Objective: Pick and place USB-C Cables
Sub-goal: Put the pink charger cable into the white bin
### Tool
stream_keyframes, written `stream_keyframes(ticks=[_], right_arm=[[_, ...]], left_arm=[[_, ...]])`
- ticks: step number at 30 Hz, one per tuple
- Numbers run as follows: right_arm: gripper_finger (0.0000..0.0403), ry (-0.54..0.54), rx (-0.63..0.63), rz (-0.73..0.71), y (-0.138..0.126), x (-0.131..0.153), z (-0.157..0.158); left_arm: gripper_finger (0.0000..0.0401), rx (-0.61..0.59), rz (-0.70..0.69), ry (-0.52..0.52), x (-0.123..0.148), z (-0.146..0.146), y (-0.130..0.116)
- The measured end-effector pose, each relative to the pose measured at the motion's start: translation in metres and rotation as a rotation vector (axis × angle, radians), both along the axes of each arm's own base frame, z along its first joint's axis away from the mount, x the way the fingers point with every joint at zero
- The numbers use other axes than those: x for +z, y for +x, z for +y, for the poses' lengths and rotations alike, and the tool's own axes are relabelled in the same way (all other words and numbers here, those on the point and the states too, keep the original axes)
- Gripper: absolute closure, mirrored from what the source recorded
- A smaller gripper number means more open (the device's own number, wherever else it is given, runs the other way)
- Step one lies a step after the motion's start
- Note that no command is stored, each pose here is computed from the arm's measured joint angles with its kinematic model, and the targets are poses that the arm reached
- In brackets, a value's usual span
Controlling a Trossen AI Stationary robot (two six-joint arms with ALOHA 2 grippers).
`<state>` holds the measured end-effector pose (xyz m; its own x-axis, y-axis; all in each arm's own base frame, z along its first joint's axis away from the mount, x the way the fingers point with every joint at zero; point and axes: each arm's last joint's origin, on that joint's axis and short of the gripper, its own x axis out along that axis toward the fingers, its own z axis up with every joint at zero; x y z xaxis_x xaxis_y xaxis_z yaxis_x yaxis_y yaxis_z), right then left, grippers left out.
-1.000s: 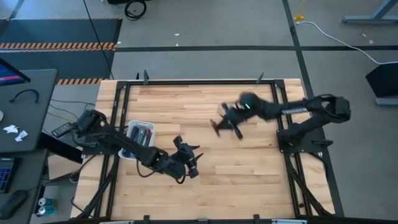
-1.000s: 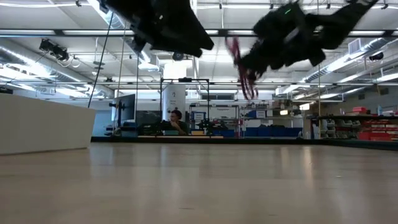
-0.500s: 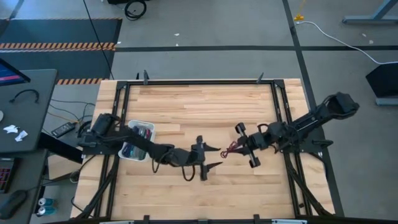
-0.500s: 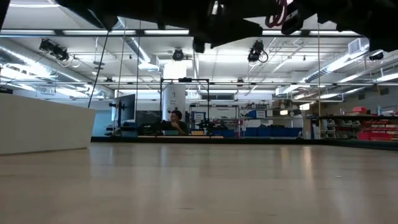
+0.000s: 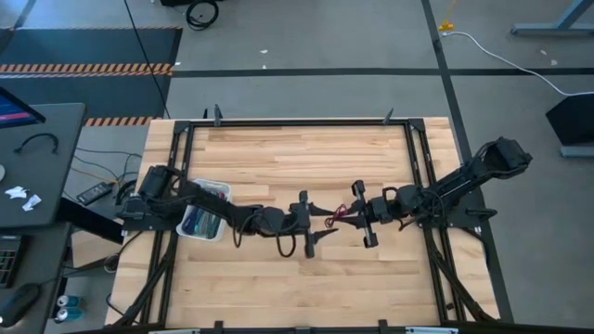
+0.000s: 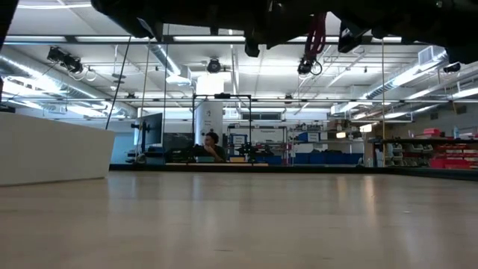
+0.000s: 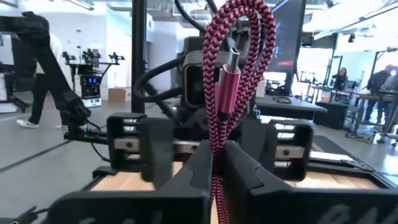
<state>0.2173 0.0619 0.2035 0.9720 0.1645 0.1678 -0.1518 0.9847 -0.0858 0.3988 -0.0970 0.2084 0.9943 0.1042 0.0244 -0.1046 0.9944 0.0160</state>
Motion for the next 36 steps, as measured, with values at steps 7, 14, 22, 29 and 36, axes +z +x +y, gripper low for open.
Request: stream_keyframes(ticks=[7, 14, 22, 29, 36], right_arm=[[0.0358, 0.049, 0.016, 0.01, 0.0, 0.0, 0.0], [0.0313, 0.112, 0.104, -0.001, -0.003, 0.005, 0.002], [0.0291, 0.079, 0.167, -0.103, -0.014, 0.022, 0.006], [0.0292, 0.068, 0.205, -0.064, -0.018, 0.021, 0.013], [0.0292, 0.043, 0.229, 0.033, -0.018, 0.011, 0.02]], left_arm=[[0.0316, 0.01, 0.02, 0.017, 0.0, 0.004, 0.002], [0.0376, 0.036, 0.053, 0.028, 0.0, -0.016, -0.006], [0.0379, 0.353, 0.336, -0.003, 0.047, -0.034, -0.054], [0.0379, 0.731, 0.716, -0.307, 0.082, -0.006, -0.126], [0.0379, 1.007, 1.153, -0.614, 0.067, 0.009, -0.187]])
